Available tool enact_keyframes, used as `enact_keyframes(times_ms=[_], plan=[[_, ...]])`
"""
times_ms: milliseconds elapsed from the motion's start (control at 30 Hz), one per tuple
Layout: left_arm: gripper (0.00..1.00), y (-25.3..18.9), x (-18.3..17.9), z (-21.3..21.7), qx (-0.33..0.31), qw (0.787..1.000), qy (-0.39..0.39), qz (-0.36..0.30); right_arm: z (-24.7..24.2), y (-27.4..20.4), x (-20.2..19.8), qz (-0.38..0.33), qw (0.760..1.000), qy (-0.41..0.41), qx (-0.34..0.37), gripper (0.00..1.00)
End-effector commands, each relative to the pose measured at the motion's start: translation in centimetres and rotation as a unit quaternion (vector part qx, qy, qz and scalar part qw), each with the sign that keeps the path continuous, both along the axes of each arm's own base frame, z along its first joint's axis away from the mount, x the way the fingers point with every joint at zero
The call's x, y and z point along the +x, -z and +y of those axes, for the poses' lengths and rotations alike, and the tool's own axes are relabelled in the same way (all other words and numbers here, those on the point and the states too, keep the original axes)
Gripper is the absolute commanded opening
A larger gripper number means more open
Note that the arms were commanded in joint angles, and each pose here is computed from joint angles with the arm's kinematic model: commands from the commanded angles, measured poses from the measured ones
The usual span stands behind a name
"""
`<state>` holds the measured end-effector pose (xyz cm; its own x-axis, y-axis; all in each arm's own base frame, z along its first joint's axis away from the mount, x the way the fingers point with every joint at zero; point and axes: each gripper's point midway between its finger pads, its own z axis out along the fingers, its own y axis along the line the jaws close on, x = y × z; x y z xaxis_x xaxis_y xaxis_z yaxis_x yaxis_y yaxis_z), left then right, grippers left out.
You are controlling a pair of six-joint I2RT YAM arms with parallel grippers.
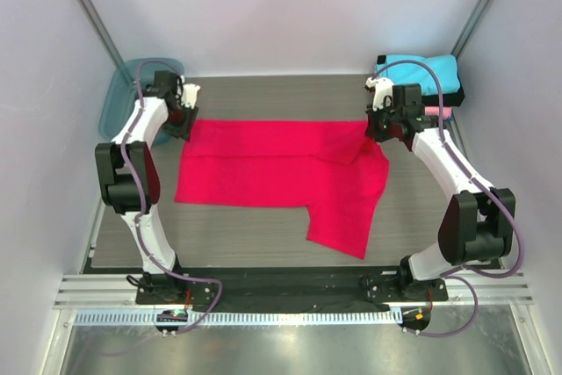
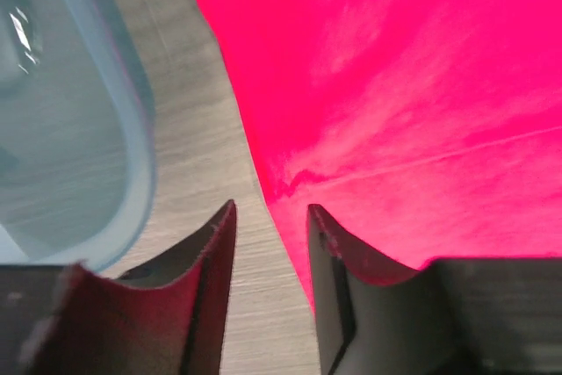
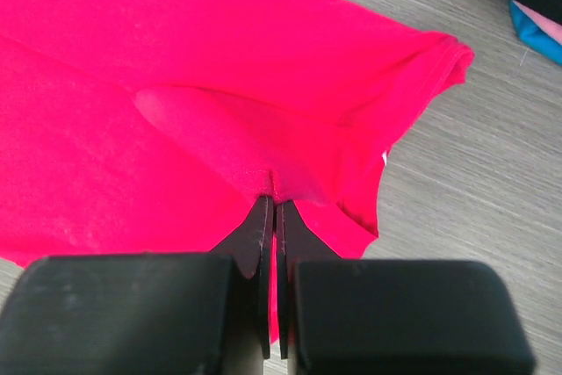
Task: Fold and stack the t-shirts
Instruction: Fold the tshirt
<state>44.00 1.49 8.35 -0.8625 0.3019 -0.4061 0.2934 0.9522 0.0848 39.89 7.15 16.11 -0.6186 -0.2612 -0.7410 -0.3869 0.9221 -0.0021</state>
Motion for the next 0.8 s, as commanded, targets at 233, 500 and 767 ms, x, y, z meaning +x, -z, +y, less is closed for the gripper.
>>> enact_keyframes(times_ms=[233,500,767], plan=[[0.11,1.0,1.2,-1.8,-0.029,0.999,0.019,0.028,0.5,-1.4,2.8,-0.026,1.000,0.003,0.006,0.01],[0.05,4.0,-0.2,-1.9,-0.034,0.997,0.018,0.065,0.7,-1.1,5.4,-0.023,1.000,0.001,0.001,0.01],[0.04,5.3,-0.2,-1.4,-0.019,0.996,0.013,0.081,1.1,-0.1,8.2,-0.024,1.000,0.001,0.003,0.01]])
